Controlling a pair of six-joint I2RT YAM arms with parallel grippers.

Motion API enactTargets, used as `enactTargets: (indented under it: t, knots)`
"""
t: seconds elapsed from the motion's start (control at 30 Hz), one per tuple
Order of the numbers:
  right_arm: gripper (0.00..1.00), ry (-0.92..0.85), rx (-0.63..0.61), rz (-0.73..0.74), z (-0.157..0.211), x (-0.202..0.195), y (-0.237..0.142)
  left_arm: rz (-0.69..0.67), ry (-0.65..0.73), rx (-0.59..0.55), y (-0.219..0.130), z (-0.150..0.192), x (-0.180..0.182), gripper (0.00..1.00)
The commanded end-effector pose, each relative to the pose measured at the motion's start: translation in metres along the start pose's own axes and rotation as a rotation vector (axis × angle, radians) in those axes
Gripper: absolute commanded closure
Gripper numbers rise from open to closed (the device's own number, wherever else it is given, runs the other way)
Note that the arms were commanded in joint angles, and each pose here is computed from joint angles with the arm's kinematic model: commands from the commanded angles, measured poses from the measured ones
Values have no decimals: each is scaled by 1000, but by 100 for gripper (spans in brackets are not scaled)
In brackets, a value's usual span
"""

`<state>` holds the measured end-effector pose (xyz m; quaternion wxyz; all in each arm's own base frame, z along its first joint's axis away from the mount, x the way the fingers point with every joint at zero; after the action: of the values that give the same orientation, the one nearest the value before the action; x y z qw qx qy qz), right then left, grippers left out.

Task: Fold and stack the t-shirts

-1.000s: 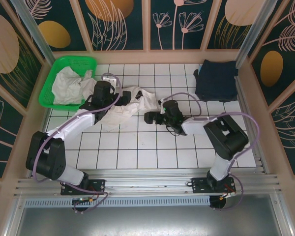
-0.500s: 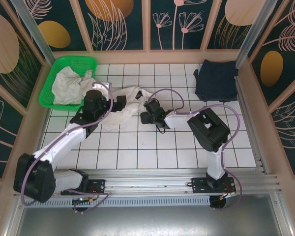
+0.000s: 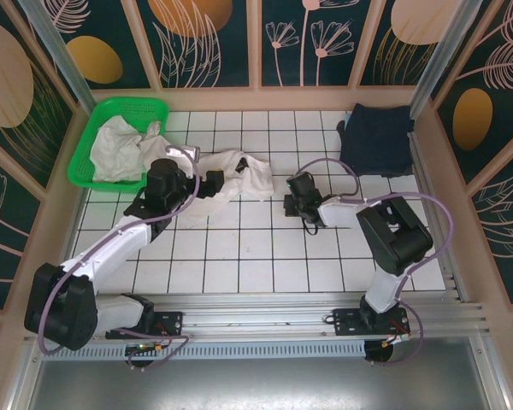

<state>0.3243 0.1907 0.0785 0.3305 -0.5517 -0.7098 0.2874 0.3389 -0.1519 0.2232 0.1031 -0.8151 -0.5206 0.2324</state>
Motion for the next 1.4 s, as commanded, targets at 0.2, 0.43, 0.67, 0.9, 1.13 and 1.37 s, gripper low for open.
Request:
enactTargets:
  t: [0.2,0.43,0.67,0.9,1.13,1.37]
  knots:
    - [53,39,-96,-72,-6,-1,-40,-228,102,254,97,48,26,3]
    - [26,41,-140,-121,-3,-5,-58,-167,77,350,146,53,21,63]
    - [17,75,-212,-160,-10,-16,-72,108,70,109,86,-34,-42,100]
    - [14,92,-275,-271,-13,-8,-93,372,87,-232,3,-157,-106,100]
    - [12,99,-366,-374,-20,-2,-135,573,81,-430,-21,-271,-190,100]
    - [8,114,-483,-387,-26,-9,-177,566,6,-546,-29,-324,-204,100]
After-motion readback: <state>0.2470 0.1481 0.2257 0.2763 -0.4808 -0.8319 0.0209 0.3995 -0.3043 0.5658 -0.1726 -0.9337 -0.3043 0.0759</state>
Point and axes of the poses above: each hand's point on the last joint's axis, 136 mm out from that joint toward the fingers, its own y axis out along the fingers, its own x axis along the line the jaws close on, z = x × y, the point moved 6 cm from there along -y, back along the fingers, and after that the axes turned 4 degrees about -y, right-handed, at the moved point
